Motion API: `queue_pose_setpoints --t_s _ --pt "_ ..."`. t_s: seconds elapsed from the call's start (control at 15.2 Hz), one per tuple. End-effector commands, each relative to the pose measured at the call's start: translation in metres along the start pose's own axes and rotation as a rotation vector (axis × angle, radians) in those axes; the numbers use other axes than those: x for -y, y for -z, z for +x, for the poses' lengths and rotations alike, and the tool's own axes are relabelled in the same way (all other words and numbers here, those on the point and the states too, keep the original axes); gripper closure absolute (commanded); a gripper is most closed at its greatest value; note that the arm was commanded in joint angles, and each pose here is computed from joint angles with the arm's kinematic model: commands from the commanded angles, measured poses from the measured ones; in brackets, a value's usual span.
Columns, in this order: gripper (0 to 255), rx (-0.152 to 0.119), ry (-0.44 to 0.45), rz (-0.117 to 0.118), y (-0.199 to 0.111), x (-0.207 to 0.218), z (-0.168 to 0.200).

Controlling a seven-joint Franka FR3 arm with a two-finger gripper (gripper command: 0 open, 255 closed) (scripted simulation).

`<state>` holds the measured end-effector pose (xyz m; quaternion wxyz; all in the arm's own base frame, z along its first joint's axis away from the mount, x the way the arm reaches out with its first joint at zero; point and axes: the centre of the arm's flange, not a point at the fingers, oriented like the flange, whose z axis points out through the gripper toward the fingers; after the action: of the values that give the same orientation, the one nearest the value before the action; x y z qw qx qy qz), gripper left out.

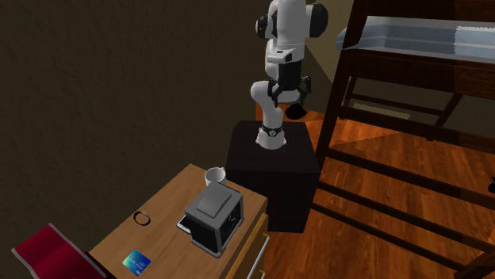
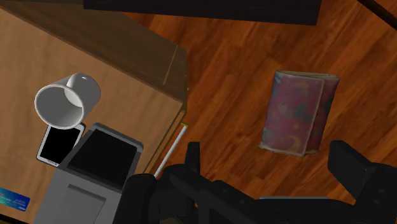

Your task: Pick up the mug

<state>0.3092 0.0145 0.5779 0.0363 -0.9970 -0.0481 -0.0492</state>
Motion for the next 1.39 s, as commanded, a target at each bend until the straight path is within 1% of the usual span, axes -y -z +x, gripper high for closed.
queue_pose_setpoints --t_s 0.0,1.32 --pt "0 0.0 0.0 0.0 0.0 0.0 0.0" --pt "0 0.076 -0.039 -0.01 -0.157 -0.209 0.041"
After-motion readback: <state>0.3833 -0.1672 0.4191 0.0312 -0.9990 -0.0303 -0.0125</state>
